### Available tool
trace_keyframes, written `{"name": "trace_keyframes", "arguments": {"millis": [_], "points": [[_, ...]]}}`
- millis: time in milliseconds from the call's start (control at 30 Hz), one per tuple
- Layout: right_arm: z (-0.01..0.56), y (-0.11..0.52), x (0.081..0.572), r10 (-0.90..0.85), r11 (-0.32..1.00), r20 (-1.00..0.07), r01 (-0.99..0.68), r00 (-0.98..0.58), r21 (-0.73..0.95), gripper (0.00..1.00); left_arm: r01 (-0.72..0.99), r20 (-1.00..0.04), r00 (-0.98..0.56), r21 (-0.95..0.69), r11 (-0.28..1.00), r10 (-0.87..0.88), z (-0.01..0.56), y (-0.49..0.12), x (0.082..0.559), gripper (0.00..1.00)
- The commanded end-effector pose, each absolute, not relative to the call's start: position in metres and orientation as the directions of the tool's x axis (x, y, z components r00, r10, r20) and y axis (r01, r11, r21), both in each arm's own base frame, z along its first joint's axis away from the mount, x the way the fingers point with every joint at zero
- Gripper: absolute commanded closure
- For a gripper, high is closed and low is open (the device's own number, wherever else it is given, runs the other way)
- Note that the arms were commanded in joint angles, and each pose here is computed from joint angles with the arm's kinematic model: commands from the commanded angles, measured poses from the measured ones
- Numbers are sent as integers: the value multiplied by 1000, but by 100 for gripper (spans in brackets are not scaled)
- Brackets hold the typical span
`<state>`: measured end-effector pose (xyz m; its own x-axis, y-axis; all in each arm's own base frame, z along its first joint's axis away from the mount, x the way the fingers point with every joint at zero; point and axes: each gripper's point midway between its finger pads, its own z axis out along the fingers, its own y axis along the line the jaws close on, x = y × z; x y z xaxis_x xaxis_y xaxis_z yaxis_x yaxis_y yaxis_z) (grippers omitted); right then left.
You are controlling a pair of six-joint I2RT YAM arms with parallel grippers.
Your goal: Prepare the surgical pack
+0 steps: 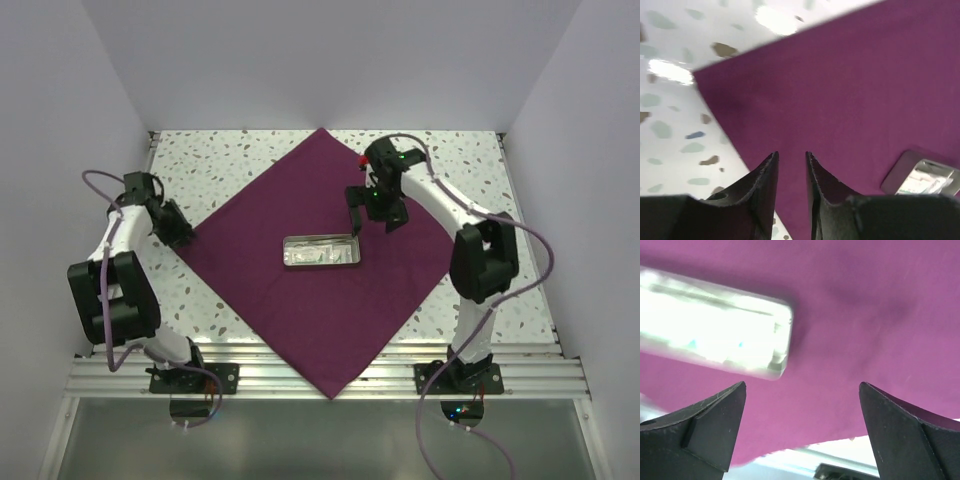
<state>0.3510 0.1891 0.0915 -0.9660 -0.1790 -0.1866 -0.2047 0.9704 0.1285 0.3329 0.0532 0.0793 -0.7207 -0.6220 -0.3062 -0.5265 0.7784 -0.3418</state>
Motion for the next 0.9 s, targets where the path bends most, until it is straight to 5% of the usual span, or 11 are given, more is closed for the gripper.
{"name": "trace_keyframes", "arguments": {"millis": [0,67,167,267,300,400,867], "points": [[132,196,345,-102,928,-271,-190,-957,321,1,-404,-358,-761,-390,827,-541,96,10,341,69],[123,197,329,-110,916,-212,-182,-971,358,3,-369,-354,-777,-415,832,-521,97,-10,337,73],[104,188,311,-101,931,-139,-143,-985,336,21,-316,-333,-802,-467,826,-496,96,-42,330,84],[91,182,312,-66,943,-155,-112,-986,312,49,-270,-321,-825,-502,822,-466,95,-67,328,94],[85,181,319,-53,947,-165,-102,-985,306,71,-250,-316,-837,-506,826,-447,94,-77,328,97],[68,184,328,-37,945,-139,-80,-990,317,100,-204,-280,-879,-511,835,-386,85,-105,330,100],[42,204,345,-8,924,-100,-46,-995,379,100,-164,-129,-958,-489,857,-257,41,-180,353,100]]}}
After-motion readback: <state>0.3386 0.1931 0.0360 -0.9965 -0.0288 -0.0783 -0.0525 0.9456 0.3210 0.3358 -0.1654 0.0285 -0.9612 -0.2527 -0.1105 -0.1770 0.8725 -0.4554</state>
